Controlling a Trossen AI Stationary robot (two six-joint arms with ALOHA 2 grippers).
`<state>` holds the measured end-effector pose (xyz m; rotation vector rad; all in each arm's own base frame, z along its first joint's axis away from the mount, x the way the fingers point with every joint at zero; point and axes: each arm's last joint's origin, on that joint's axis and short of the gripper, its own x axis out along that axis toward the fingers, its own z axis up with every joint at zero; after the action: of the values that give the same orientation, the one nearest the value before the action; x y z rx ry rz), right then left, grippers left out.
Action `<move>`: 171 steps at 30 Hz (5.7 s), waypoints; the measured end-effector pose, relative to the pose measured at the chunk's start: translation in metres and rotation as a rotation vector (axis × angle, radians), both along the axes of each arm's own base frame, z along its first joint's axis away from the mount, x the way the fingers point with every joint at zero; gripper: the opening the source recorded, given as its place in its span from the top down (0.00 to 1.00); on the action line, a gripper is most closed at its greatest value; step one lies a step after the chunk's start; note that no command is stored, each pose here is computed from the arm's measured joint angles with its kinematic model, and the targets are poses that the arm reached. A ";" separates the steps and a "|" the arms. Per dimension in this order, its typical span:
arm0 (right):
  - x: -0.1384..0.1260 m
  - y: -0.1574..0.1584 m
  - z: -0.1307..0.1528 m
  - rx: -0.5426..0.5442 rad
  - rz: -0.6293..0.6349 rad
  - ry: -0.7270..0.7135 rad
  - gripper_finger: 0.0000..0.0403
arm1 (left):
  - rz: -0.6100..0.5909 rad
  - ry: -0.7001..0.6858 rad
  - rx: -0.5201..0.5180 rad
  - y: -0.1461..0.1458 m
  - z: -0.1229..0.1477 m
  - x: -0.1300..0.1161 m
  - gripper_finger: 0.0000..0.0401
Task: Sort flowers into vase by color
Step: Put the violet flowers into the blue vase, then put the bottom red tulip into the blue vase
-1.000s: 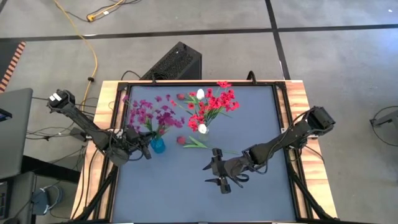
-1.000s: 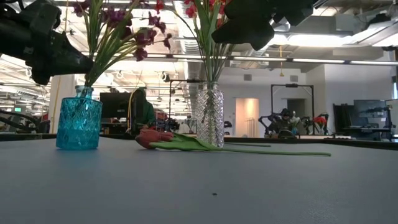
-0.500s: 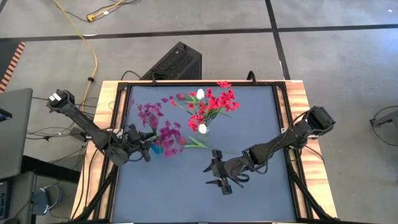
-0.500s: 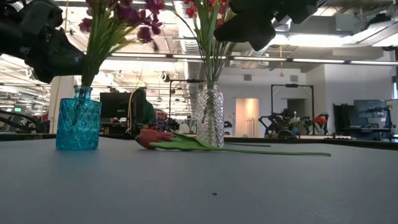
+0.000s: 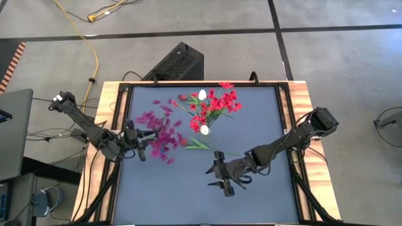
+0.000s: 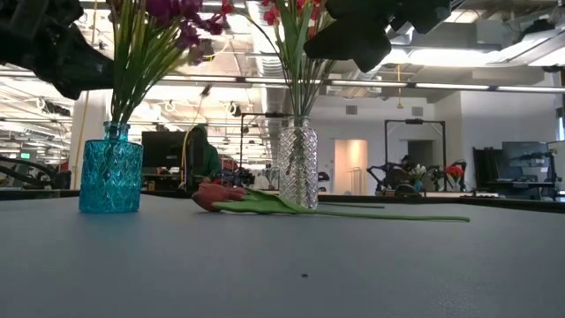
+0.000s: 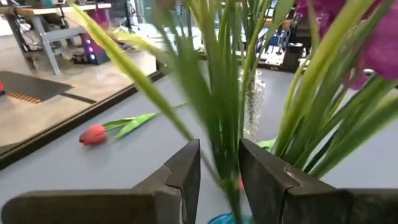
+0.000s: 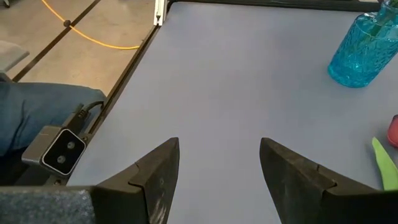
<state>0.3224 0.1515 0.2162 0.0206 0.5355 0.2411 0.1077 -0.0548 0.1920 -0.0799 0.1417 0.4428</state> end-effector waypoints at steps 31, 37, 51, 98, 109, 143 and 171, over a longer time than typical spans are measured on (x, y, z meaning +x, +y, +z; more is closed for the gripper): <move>-0.031 -0.083 -0.070 -0.157 -0.405 0.406 0.46 | -0.212 0.443 -0.442 -0.006 0.004 -0.009 0.76; -0.035 -0.093 -0.083 -0.048 -0.391 0.399 0.47 | -0.292 0.445 -0.424 -0.021 0.002 0.007 0.76; -0.057 -0.092 -0.105 -0.061 -0.509 0.359 0.55 | -0.378 0.539 -0.471 -0.036 -0.010 0.021 0.76; -0.064 -0.010 -0.016 0.142 -0.031 -0.588 0.96 | -0.475 -0.286 -0.031 -0.149 -0.047 0.119 0.76; -0.033 0.015 -0.036 0.099 0.027 -0.623 0.96 | -0.315 -0.350 0.058 -0.169 -0.054 0.195 0.76; -0.034 0.020 -0.039 0.092 0.041 -0.613 0.95 | -0.257 -0.424 0.283 -0.172 0.007 0.194 0.76; -0.028 0.009 -0.036 0.091 0.002 -0.637 0.81 | -0.105 -0.311 0.370 -0.181 0.031 0.172 1.00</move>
<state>0.2941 0.1609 0.1802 0.0303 -0.1091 0.2578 0.2793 -0.2362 0.2231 0.2217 -0.2414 0.3413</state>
